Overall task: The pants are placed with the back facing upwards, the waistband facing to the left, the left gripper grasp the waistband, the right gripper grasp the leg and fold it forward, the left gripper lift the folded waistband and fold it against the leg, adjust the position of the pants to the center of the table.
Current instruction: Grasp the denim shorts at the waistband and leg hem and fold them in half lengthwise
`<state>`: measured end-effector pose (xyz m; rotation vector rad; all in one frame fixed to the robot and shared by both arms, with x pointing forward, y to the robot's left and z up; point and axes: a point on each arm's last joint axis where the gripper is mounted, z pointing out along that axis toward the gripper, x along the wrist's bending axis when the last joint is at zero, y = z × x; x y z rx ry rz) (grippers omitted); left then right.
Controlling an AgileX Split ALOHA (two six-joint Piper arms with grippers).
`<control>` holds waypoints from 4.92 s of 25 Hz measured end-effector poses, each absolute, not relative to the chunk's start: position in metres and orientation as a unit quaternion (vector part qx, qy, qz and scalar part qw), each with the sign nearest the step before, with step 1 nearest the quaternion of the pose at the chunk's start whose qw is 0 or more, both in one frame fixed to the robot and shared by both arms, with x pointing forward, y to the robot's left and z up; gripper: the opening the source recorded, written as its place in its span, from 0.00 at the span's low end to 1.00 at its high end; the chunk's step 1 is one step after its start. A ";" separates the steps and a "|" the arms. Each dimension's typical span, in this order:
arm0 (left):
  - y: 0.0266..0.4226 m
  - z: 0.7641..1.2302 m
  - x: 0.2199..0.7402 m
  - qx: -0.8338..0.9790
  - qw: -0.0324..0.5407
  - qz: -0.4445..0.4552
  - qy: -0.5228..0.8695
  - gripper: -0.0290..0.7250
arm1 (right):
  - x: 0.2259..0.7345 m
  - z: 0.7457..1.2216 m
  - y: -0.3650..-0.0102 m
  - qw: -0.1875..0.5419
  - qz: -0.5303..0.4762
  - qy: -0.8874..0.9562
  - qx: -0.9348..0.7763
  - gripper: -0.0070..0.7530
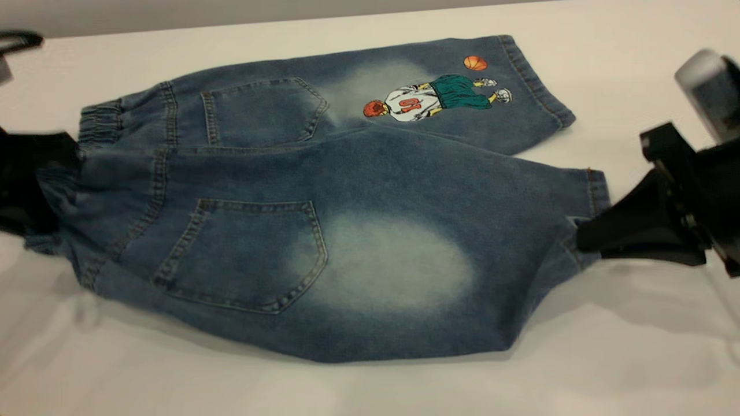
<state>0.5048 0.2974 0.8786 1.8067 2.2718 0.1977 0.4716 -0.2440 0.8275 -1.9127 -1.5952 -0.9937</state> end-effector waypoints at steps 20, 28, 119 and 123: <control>0.297 0.911 0.505 0.609 0.160 0.098 0.771 0.14 | 0.457 0.842 -0.247 0.239 -0.294 -0.657 -0.651 0.33; 0.297 0.911 0.505 0.608 0.160 0.098 0.771 0.14 | 0.445 0.808 -0.244 0.295 -0.270 -0.654 -0.642 0.62; 0.287 0.936 0.531 0.621 0.191 0.116 0.751 0.14 | 0.444 0.783 -0.223 0.354 -0.280 -0.644 -0.618 0.63; 0.287 0.936 0.531 0.621 0.191 0.116 0.751 0.14 | 0.449 0.784 -0.220 0.359 -0.305 -0.606 -0.641 0.63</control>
